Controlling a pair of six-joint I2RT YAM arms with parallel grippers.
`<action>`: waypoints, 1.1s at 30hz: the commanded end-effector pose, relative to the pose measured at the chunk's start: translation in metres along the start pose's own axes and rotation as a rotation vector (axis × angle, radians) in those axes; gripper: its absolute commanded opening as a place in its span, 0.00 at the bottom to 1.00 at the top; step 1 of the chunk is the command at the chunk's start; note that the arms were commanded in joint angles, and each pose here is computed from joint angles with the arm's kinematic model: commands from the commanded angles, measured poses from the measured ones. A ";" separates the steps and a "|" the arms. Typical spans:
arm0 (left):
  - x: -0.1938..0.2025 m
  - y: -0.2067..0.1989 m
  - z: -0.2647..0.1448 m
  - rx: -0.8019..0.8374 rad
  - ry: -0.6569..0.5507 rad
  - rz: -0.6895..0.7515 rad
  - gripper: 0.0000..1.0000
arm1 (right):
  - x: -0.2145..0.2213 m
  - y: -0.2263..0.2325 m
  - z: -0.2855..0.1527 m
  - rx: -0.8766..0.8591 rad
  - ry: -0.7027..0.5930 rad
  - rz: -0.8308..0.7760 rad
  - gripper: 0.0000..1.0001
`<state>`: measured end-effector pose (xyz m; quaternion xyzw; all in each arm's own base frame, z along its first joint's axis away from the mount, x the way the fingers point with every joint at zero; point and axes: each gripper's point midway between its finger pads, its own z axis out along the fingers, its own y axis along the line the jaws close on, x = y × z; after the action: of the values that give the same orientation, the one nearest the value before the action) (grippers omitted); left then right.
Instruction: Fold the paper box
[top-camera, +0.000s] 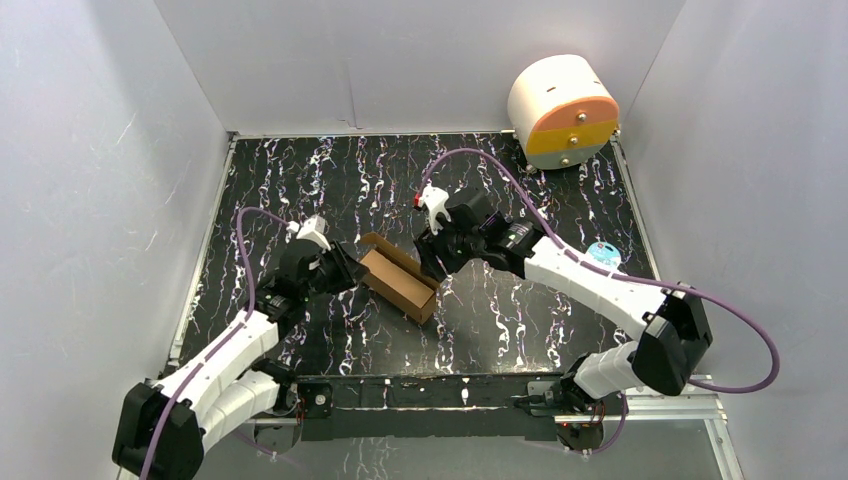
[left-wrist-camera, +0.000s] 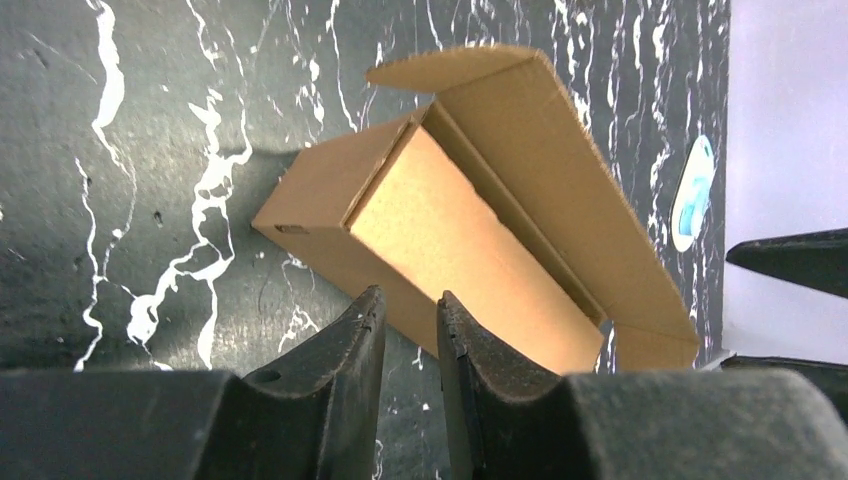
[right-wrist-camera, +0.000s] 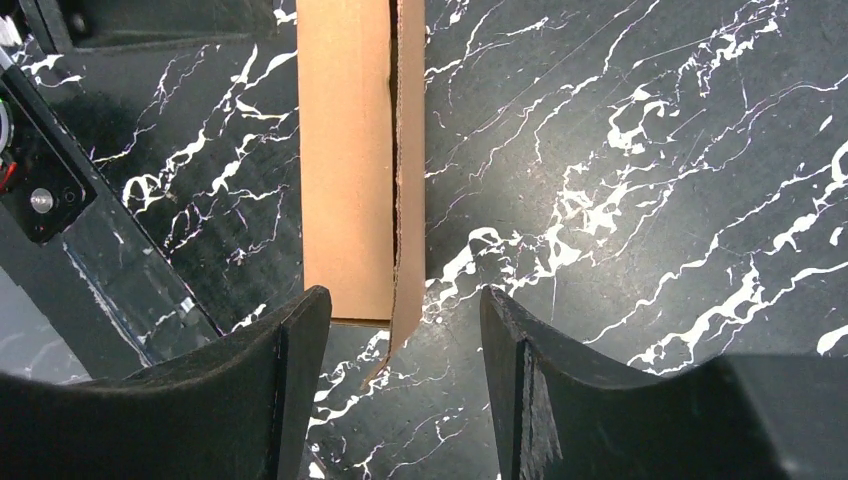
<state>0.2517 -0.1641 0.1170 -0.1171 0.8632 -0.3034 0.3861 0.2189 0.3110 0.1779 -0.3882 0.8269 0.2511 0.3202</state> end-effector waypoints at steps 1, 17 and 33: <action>0.025 -0.006 -0.003 0.049 0.120 -0.014 0.23 | -0.013 0.006 0.001 -0.024 -0.024 0.000 0.66; 0.062 -0.016 0.015 0.196 0.177 -0.155 0.22 | -0.034 -0.004 0.062 -0.087 0.051 -0.250 0.34; 0.048 -0.028 0.046 0.168 0.066 -0.143 0.23 | -0.036 0.007 0.101 -0.323 0.169 -0.560 0.00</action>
<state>0.2278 -0.2229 0.0615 -0.1261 0.8593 -0.4003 0.2923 0.2779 0.3936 0.1372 -0.6145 0.7056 0.2287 0.2687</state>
